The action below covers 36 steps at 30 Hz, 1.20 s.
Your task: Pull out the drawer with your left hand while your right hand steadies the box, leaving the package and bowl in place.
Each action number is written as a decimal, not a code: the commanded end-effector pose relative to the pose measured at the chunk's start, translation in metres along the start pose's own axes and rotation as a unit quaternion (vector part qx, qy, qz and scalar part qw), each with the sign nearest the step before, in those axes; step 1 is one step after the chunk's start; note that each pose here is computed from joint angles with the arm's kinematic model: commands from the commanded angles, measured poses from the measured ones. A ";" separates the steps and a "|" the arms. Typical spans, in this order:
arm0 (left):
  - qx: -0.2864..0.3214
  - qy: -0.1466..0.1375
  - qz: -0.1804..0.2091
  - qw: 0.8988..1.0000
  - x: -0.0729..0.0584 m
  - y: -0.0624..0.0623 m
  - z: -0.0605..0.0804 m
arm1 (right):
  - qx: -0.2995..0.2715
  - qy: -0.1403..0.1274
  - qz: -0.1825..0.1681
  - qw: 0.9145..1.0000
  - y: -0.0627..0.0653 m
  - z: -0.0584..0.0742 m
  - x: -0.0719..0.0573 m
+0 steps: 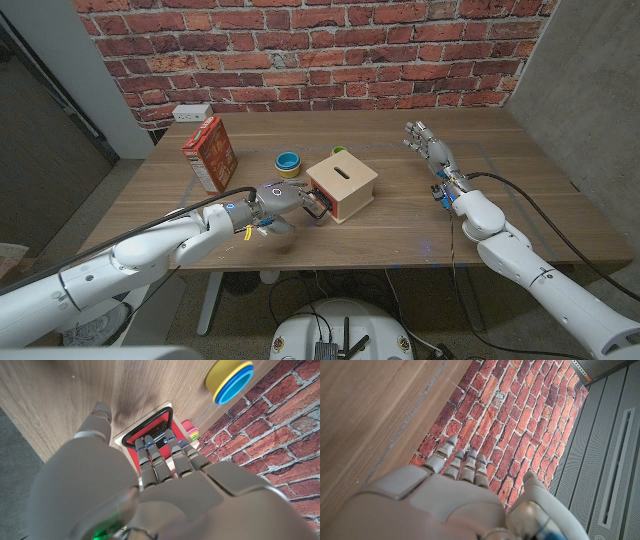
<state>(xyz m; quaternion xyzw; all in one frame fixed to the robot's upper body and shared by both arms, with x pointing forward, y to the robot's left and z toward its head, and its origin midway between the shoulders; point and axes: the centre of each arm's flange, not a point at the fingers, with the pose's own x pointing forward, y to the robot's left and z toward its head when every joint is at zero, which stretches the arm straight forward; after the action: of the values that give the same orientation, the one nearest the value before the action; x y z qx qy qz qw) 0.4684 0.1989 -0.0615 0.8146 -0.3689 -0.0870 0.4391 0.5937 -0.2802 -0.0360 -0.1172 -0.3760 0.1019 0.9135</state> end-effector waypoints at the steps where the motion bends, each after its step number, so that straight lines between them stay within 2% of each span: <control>1: 0.001 0.007 -0.011 1.000 0.008 -0.008 0.003 | 0.002 -0.002 0.003 1.000 -0.001 0.000 0.002; 26: -0.001 0.002 0.002 1.000 0.020 -0.018 0.008 | 0.000 -0.004 0.007 1.000 -0.001 0.001 0.003; 36: -0.004 0.003 0.003 1.000 0.020 -0.022 0.012 | 0.001 -0.005 0.010 1.000 -0.001 0.000 0.003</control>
<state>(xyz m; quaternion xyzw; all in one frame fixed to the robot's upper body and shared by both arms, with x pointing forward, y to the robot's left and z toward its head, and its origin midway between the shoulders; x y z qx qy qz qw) 0.4872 0.1874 -0.0766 0.8141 -0.3678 -0.0839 0.4415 0.5957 -0.2804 -0.0331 -0.1186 -0.3785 0.1082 0.9116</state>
